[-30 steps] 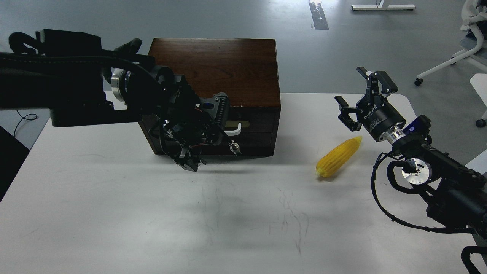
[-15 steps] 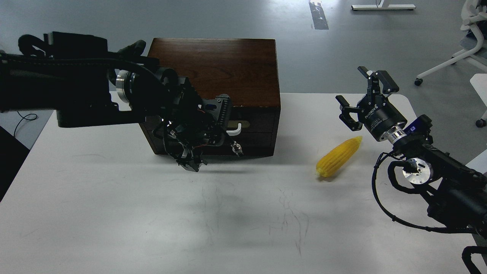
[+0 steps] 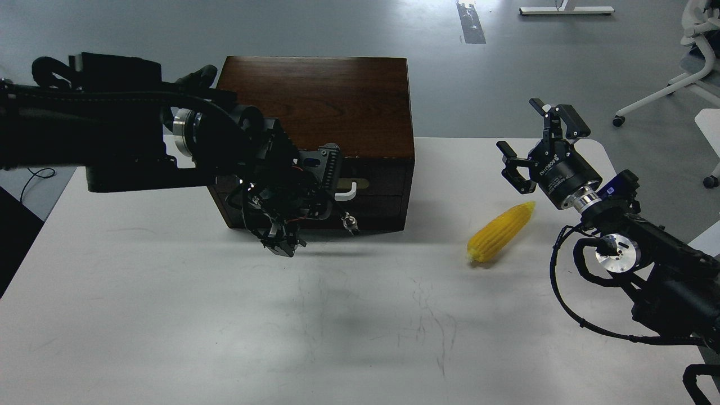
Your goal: Put corn in drawer with both arms
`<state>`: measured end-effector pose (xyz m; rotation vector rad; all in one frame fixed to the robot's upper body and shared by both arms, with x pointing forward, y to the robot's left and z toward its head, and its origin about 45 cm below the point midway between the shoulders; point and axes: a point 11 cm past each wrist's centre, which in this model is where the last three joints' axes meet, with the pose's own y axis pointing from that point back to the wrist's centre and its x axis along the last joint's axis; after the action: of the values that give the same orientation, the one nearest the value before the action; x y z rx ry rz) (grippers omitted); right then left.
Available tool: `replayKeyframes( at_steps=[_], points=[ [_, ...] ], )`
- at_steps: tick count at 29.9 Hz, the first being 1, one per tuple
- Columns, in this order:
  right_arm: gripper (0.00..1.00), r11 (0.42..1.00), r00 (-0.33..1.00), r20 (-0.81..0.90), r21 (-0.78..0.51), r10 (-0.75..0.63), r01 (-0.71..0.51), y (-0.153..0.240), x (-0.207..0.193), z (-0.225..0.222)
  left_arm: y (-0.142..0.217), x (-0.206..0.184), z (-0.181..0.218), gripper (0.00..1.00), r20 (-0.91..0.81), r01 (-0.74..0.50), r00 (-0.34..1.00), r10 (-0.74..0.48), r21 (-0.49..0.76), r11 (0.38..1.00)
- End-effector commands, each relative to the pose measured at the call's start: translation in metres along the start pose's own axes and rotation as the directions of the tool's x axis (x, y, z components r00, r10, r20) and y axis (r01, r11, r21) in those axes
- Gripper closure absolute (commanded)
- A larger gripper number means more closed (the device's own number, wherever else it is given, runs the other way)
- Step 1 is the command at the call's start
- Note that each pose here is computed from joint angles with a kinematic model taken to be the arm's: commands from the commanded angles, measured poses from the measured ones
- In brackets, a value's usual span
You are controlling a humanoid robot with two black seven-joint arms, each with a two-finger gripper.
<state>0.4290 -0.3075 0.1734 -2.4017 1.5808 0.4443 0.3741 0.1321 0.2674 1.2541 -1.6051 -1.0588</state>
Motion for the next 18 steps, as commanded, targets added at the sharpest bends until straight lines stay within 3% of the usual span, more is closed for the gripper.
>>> replayKeyframes(
  at_steps=[1, 18],
  points=[
    [0.00, 1.000, 1.000, 0.000, 0.000, 0.000, 0.000, 0.000, 0.000, 0.000, 0.000, 0.000, 0.000, 0.02, -0.001, 0.000, 1.000, 0.000, 0.000, 1.000],
    [0.00, 1.000, 1.000, 0.000, 0.000, 0.000, 0.000, 0.000, 0.000, 0.000, -0.003, 0.004, 0.011, 0.02, 0.016, -0.010, 1.000, 0.011, -0.029, 1.000]
  ],
)
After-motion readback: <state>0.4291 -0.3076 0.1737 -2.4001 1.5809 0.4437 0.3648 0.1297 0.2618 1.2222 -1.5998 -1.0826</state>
